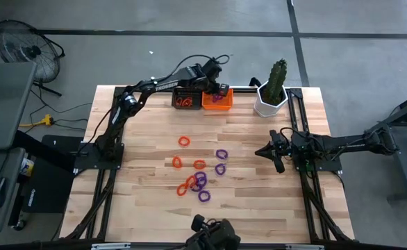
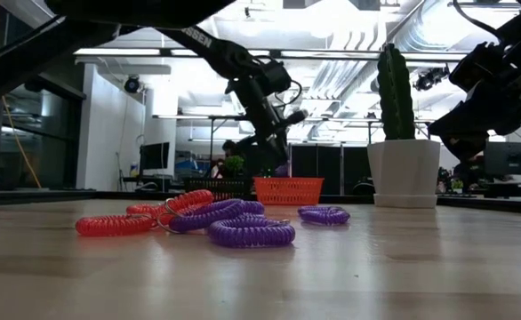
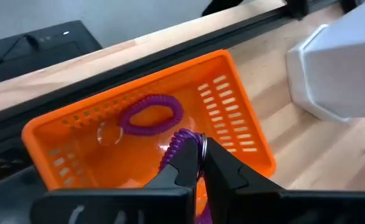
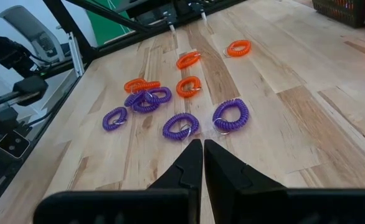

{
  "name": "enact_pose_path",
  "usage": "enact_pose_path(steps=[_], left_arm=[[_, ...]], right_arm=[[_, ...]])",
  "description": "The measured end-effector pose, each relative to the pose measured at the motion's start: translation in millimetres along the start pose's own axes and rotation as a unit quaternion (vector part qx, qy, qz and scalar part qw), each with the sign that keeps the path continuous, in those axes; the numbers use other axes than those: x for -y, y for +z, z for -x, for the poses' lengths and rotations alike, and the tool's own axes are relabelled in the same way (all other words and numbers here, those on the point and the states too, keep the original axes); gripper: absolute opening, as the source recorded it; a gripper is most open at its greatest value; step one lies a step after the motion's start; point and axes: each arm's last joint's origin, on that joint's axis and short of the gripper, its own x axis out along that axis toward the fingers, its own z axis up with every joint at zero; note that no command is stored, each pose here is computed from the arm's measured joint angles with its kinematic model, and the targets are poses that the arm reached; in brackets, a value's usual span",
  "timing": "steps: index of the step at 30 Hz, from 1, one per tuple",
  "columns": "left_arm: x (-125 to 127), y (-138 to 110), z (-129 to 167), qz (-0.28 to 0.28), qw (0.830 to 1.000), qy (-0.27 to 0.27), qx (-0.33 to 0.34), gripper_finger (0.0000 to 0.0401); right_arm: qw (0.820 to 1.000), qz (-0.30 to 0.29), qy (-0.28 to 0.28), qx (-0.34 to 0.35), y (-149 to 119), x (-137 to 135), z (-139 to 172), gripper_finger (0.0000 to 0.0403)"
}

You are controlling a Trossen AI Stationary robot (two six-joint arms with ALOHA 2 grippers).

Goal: Sort spring keychains into baskets
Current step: Put the violet spring keychain into the orange basket, then put the orange spring keychain into the black basket

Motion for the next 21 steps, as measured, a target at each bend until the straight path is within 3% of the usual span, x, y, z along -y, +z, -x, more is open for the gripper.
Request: enact_pose_path(steps=[10, 21], left_arm=[[0.7, -0.5, 0.0, -0.006, 1.0, 0.003, 0.002, 0.0013], [3.9, 1.6, 0.0, -0.007, 1.0, -0.028, 0.003, 0.0118]], right_arm=[[1.0, 0.0, 0.0, 0.0, 0.0, 0.0, 0.0, 0.0012], [1.0, 0.0, 0.0, 0.0, 0.0, 0.0, 0.0, 0.0012]])
